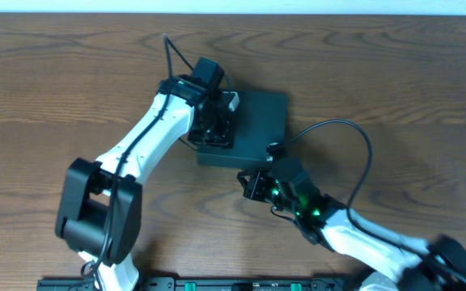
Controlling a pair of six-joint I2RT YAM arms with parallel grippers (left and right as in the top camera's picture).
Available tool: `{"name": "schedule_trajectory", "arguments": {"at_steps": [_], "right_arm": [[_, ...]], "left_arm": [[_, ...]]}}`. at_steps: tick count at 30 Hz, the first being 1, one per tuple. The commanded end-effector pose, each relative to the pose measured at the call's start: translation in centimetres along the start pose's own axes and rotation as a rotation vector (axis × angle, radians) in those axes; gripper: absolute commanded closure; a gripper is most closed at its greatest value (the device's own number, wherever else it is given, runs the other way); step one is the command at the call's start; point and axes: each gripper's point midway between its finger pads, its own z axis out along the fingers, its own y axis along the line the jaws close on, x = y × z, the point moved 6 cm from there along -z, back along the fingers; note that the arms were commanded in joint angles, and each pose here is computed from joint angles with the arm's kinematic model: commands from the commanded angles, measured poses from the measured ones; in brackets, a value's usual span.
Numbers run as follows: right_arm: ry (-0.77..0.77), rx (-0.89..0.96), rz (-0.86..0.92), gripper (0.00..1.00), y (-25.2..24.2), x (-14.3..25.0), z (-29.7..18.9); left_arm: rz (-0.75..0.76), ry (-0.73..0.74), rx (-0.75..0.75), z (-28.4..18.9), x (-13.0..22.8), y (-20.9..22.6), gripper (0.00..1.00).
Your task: Pack container
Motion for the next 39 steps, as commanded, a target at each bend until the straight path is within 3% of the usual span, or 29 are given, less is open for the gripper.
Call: {"name": "schedule_trajectory", "arguments": {"at_steps": [1, 4, 10, 15, 16, 17, 18, 19, 26, 39], "right_arm": [[-0.022, -0.051, -0.119, 0.98, 1.9, -0.4, -2.3], [-0.111, -0.023, -0.164, 0.98, 2.6, -1.2, -5.0], [-0.504, -0.026, -0.408, 0.98, 7.5, -6.3, -12.7], [-0.706, -0.014, -0.438, 0.95, 9.3, -8.8, -17.0], [-0.735, -0.011, -0.429, 0.84, 9.4, -9.1, -17.6], [-0.760, -0.004, -0.421, 0.62, 9.4, -9.3, -18.1], [-0.797, 0.011, -0.408, 0.22, 9.2, -9.6, -18.8], [-0.840, 0.034, -0.391, 0.01, 9.0, -10.0, -19.6], [-1.085, 0.289, -0.254, 0.01, 6.1, -11.9, -22.9], [-0.828, 0.556, -0.327, 0.01, 1.4, -9.3, -20.5]], "left_arm": [[-0.013, -0.129, -0.009, -4.4, 0.1, -1.0, 0.94], [-0.015, -0.249, -0.030, -8.2, 0.5, -1.7, 0.94], [-0.073, -0.615, -0.146, -18.7, 3.2, -1.6, 0.94], [-0.083, -0.809, -0.201, -24.0, 6.2, -1.4, 0.91], [-0.081, -0.830, -0.204, -24.6, 6.6, -1.5, 0.78], [-0.080, -0.848, -0.210, -25.0, 7.0, -1.6, 0.58], [-0.078, -0.865, -0.212, -25.4, 7.3, -1.7, 0.19], [-0.075, -0.874, -0.209, -25.7, 7.6, -1.8, 0.05], [-0.085, -0.842, -0.217, -25.2, 7.8, -1.6, 0.05], [-0.118, -0.740, -0.244, -23.8, 8.7, -0.8, 0.05]]}}
